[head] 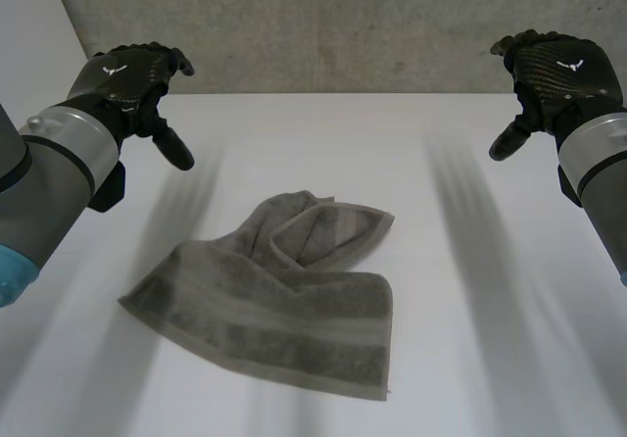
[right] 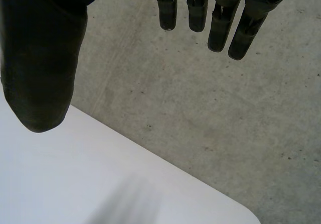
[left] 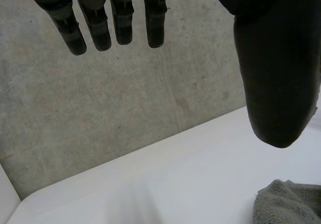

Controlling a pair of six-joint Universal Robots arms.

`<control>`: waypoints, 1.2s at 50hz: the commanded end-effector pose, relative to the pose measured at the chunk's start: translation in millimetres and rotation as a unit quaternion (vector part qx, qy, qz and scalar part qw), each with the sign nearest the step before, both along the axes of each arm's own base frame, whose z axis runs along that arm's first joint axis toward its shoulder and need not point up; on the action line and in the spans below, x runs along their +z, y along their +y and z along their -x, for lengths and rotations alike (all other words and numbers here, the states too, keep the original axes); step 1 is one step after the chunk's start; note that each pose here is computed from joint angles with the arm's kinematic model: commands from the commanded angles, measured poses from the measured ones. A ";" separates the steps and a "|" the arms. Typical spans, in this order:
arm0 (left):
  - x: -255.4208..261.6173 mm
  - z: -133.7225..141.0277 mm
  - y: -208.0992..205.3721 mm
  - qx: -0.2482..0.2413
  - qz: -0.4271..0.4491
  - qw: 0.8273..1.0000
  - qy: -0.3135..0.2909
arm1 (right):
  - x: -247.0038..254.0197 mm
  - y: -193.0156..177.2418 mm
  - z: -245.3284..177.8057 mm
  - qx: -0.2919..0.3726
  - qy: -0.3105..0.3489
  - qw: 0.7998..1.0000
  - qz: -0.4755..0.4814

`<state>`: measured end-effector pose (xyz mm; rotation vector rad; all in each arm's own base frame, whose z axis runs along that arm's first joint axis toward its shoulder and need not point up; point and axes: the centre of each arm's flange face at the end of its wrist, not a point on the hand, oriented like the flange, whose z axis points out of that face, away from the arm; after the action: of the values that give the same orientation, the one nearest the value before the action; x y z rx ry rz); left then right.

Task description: Fold the towel.

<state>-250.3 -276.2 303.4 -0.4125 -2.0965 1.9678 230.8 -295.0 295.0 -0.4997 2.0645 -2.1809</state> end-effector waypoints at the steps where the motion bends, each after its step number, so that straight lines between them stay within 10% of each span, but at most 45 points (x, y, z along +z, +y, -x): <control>1: -0.2 0.1 1.1 -0.002 0.001 1.000 0.000 | 1.2 0.9 -1.3 0.008 0.002 1.000 0.001; 23: -63.9 15.8 52.2 -0.129 -0.074 0.987 -0.054 | -70.9 38.6 -47.7 0.313 0.145 0.934 -0.087; 41: -106.3 0.5 68.0 -0.019 -0.049 0.996 -0.067 | -140.8 6.8 -123.7 0.324 0.122 0.937 -0.036; 60: -170.6 17.4 65.8 -0.038 -0.128 0.985 -0.108 | -194.7 3.5 -148.2 0.349 0.130 0.925 -0.073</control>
<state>-267.2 -204.0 139.6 -0.6722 -2.3718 1.6579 379.2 -292.4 112.8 -1.3146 1.7131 -1.6328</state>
